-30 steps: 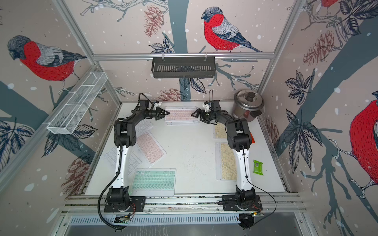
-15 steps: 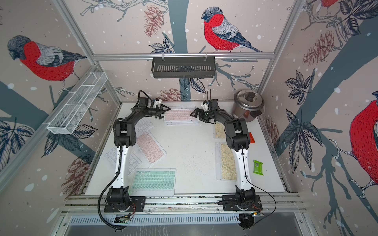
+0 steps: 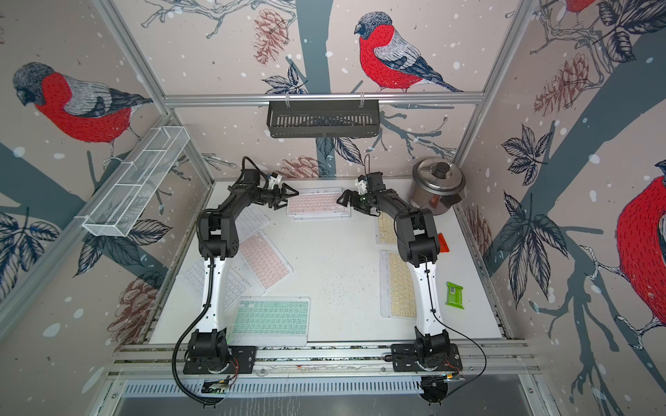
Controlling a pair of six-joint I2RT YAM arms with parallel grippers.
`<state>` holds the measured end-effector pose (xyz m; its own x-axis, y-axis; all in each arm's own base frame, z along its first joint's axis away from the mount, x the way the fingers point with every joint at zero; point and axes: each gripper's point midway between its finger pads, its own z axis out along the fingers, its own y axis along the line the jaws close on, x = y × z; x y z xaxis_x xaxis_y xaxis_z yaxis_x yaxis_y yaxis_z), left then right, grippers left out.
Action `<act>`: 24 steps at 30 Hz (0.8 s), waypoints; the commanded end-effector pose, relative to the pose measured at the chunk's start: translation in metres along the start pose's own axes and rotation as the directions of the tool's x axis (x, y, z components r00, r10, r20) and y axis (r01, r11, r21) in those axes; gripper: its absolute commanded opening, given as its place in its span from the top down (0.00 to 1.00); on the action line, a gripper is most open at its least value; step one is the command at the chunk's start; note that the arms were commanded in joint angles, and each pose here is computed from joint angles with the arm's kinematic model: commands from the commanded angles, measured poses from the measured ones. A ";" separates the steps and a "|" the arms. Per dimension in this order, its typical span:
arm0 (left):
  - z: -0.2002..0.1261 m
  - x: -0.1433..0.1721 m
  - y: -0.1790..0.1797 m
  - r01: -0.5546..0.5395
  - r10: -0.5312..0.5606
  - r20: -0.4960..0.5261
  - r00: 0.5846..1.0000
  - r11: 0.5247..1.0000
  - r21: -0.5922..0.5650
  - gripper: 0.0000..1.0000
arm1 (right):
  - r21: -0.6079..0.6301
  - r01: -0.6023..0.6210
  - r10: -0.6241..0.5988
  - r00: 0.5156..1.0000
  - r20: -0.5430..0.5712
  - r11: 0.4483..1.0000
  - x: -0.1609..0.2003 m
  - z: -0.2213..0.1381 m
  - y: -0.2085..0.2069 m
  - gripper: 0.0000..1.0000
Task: Stack the numeric keypads
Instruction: Place the numeric keypad at the numeric keypad.
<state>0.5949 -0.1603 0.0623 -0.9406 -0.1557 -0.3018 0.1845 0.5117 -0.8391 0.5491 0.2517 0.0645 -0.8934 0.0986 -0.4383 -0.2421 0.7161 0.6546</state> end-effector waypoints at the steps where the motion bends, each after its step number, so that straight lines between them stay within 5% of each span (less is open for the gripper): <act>1: 0.001 0.008 0.022 0.036 -0.038 -0.010 0.999 0.991 -0.128 0.04 | 0.031 0.008 -0.008 1.000 -0.016 0.999 0.004 0.004 -0.004 0.00; 24: 0.019 0.002 0.015 -0.001 0.004 0.010 1.000 0.960 -0.280 0.04 | 0.188 0.005 -0.006 1.000 0.007 0.982 -0.008 0.019 -0.017 0.00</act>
<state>0.6118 -0.1717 0.0582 -0.9136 -0.1599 -0.3739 0.1725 0.6804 -0.7123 0.5686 0.2589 0.0555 -0.8768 0.0888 -0.4725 -0.2209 0.7985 0.5600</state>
